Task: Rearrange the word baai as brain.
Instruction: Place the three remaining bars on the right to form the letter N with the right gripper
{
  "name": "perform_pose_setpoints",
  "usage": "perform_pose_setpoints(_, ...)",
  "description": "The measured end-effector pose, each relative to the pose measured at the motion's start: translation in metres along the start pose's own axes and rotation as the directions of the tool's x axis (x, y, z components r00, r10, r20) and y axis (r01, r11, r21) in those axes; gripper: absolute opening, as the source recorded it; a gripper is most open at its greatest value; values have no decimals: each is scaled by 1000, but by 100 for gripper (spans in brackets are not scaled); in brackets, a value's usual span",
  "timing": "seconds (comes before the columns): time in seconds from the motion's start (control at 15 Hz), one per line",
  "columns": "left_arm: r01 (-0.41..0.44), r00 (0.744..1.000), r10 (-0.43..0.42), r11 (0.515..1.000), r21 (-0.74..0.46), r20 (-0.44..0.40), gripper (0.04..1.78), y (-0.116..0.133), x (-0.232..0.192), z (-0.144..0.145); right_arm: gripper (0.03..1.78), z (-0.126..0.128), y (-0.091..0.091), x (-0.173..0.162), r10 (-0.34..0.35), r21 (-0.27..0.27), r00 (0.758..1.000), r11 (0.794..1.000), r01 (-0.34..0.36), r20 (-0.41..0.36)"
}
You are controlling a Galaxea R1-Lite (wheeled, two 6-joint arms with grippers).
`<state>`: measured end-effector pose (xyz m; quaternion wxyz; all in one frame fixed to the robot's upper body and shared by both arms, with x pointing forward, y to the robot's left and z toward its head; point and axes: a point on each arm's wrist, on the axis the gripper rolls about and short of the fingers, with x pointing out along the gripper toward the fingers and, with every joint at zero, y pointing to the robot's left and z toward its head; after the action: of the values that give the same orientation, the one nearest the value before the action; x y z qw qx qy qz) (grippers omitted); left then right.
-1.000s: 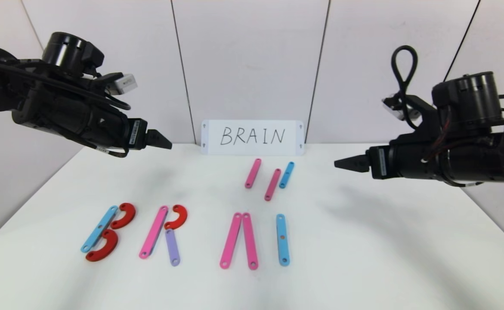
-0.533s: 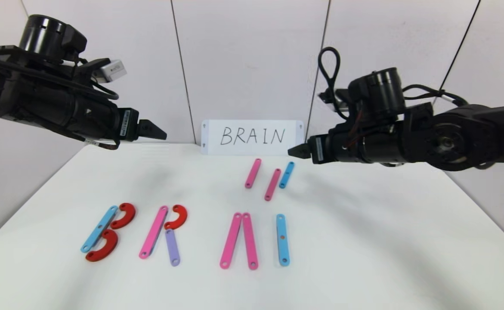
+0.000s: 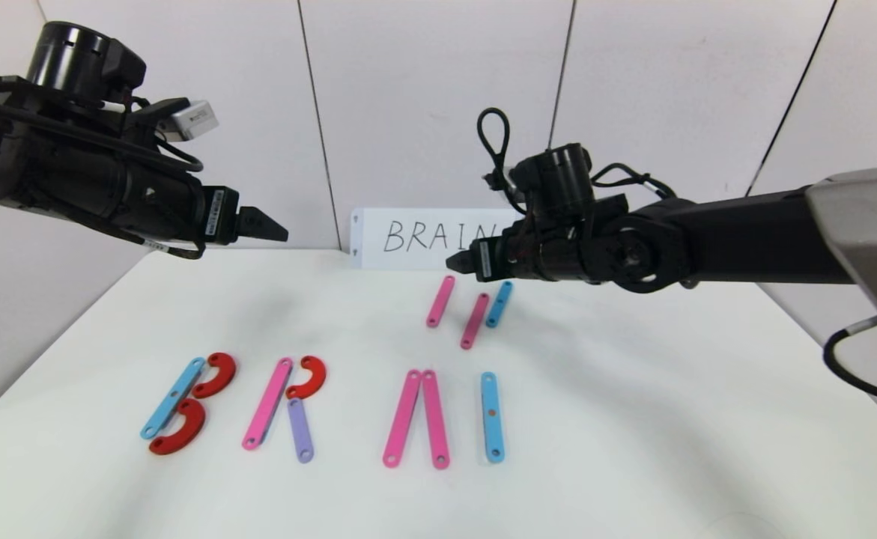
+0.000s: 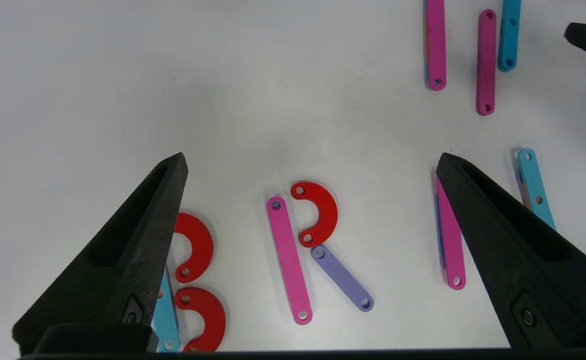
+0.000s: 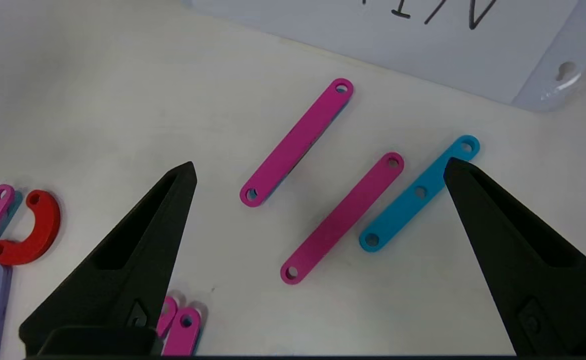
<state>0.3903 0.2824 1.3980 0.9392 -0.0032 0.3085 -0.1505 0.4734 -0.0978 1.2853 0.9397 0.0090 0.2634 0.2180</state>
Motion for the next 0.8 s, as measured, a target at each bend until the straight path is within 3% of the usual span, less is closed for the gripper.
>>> perform_pose_setpoints(0.47,8,1000,-8,1000,5,-11,174,-2,2,-2,173,-22,23,70,-18,-24,1000,1000,18,4)
perform_pose_setpoints(0.8,12,1000,-12,1000,7,-17,174,-3,5,-3,173,-47,27,102,-22,-34,1000,999,22,-8)
